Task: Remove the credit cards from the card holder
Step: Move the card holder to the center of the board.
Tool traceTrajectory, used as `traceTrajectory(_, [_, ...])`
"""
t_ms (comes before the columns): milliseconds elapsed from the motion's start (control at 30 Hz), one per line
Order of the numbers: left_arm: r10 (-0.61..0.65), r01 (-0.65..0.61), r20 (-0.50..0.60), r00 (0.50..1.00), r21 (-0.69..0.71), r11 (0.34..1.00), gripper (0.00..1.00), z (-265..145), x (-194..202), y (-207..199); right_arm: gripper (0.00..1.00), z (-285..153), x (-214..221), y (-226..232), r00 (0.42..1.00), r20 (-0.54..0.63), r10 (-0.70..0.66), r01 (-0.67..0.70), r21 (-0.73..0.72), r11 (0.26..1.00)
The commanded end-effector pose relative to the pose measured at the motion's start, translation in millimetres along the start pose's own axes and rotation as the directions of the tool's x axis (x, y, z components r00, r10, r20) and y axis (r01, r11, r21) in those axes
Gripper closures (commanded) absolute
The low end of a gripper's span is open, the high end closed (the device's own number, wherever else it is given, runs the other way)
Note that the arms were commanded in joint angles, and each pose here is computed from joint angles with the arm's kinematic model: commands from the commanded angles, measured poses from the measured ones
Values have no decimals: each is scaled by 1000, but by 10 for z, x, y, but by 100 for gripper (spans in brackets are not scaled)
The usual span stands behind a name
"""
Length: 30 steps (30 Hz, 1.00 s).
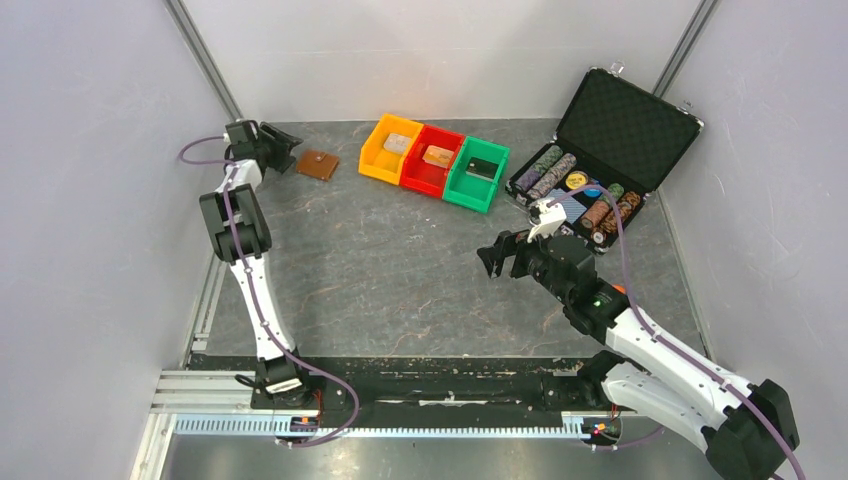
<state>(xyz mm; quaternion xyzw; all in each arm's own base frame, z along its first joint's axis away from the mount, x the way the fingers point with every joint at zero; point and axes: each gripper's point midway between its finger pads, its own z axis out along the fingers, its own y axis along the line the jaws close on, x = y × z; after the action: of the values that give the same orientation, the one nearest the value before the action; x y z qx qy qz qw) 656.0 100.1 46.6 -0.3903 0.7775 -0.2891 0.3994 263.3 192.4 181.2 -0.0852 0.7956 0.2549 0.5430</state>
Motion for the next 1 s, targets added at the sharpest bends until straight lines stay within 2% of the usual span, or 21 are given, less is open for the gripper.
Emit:
traceTrajectory(0, [43, -47, -114, 993, -31, 998, 32, -170, 323, 177, 6, -20, -241, 129, 997, 69, 23, -19, -48, 999])
traceTrajectory(333, [63, -73, -186, 981, -46, 996, 41, -439, 624, 296, 5, -199, -287, 119, 994, 110, 17, -11, -58, 998])
traceTrajectory(600, [59, -72, -191, 980, -63, 995, 50, -561, 756, 367, 5, -270, -288, 96, 992, 128, 12, -4, -56, 998])
traceTrajectory(767, [60, -76, -199, 978, -73, 994, 58, -580, 811, 388, 5, -293, -286, 95, 991, 132, 13, -6, -58, 998])
traceTrajectory(967, [60, -78, -215, 975, -78, 994, 74, -571, 891, 420, 5, -335, -299, 78, 989, 148, 16, -8, -54, 998])
